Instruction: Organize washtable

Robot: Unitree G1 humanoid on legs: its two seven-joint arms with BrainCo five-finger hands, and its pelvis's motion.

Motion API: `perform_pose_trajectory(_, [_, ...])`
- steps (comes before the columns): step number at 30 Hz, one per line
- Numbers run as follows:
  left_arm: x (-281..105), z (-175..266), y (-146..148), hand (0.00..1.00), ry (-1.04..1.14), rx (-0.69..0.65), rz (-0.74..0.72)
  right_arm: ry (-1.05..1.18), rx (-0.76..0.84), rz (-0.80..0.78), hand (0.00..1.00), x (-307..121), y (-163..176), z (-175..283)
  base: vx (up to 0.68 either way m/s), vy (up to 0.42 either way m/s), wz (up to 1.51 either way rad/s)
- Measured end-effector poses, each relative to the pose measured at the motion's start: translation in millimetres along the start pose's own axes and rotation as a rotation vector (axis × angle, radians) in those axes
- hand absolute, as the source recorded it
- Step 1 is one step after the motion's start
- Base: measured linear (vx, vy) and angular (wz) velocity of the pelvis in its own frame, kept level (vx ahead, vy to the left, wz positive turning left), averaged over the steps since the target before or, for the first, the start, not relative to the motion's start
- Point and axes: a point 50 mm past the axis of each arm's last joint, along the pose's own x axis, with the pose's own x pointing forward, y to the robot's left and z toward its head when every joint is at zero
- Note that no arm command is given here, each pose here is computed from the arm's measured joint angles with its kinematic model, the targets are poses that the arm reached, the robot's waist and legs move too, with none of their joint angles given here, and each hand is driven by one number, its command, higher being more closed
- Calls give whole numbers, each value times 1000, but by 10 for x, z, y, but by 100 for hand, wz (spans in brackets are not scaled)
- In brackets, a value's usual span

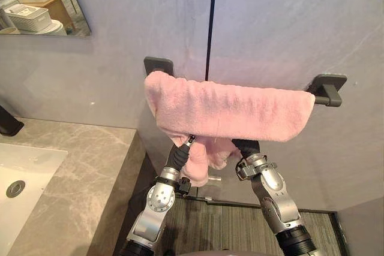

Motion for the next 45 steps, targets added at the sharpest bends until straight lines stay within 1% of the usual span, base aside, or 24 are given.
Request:
perform_pose_trajectory(4, [3, 14, 2, 100, -6, -1, 1, -67, 59, -24, 100, -49, -9, 112, -2, -2, -3])
perform_pose_trajectory(7, [7, 37, 2, 100, -16, -2, 2, -101, 66, -40, 100, -74, -30, 167, -10, -4, -1])
perform_pose_trajectory(13, [25, 81, -67, 100, -32, -33, -2, -68, 69, -109, 100, -213, -146, 91, -12, -6, -2])
perform_pose_trajectory(24, [33, 115, -193, 100, -43, -55, -54, -71, 45, -172, 100, -252, -258, 108, -1, -4, -6])
perform_pose_trajectory(29, [31, 118, -216, 100, -44, -57, -67, -35, -22, -196, 100, -278, -312, 55, -6, -4, 0])
perform_pose_trajectory(33, [29, 102, -222, 100, -36, -58, -68, 14, -38, -209, 100, -308, -337, -47, 0, 0, 0])
perform_pose_trajectory(41, [-7, -69, -270, 100, 41, -54, -87, 126, -60, -222, 100, -372, -387, -276, 1, -4, 3])
perform_pose_trajectory(45, [-39, -124, -263, 100, 74, -85, -67, 153, -87, -209, 100, -379, -369, -327, -26, -10, 6])
